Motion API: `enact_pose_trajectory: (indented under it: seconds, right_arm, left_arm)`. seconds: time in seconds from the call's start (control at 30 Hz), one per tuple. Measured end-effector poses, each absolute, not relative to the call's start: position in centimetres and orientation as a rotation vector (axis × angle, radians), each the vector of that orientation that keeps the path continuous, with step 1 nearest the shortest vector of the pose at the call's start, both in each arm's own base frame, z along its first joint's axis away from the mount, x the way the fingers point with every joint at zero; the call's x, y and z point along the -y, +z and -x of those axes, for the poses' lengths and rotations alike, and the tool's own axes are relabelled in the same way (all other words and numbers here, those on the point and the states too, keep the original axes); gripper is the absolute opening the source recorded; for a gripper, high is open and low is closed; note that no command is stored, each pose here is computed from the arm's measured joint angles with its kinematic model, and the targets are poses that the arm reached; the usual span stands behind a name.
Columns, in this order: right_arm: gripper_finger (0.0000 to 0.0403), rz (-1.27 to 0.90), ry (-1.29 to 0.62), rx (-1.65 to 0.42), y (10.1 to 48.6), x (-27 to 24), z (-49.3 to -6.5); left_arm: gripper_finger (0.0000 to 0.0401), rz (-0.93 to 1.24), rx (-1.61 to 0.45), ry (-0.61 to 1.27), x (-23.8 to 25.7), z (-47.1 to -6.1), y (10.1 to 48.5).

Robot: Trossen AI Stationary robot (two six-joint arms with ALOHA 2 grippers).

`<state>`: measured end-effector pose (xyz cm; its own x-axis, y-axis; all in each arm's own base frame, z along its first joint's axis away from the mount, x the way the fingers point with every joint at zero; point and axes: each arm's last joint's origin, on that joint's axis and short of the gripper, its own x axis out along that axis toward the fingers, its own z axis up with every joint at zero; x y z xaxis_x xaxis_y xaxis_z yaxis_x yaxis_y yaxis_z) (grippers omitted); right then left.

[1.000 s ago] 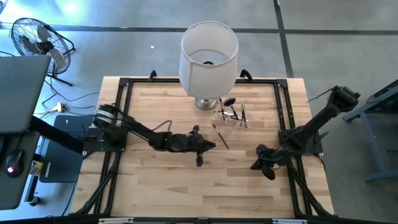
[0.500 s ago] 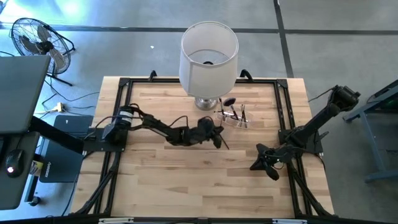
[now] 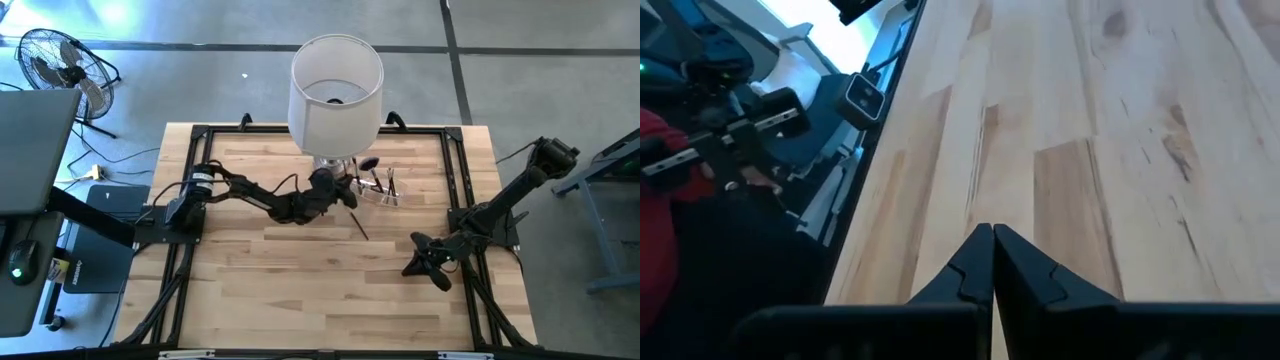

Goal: Put items in baskets/containers
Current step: Put the eyeshadow brush into the transparent organizer

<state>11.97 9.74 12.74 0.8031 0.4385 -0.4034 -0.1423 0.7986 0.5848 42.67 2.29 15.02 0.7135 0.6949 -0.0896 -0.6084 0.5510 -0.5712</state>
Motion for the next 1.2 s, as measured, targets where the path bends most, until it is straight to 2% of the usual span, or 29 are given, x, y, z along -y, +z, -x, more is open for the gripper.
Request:
enact_pose_trajectory:
  seconds: [0.4, 0.87, 1.2]
  right_arm:
    - [0.0002, -0.557, 0.300, -0.539, 12.8, -9.7, -12.0]
    - [0.0001, -0.555, 0.301, -0.539, 12.8, -9.7, -12.0]
    - [0.0001, -0.556, 0.341, -0.560, 12.7, -9.8, -12.0]
  left_arm:
    - [0.0010, 0.497, 0.283, 0.766, -2.9, -42.6, 16.9]
    - [0.0010, 0.475, 0.283, 0.775, -4.6, -42.7, 17.1]
    - [0.0010, 0.384, 0.222, 0.702, -6.0, -45.4, 18.6]
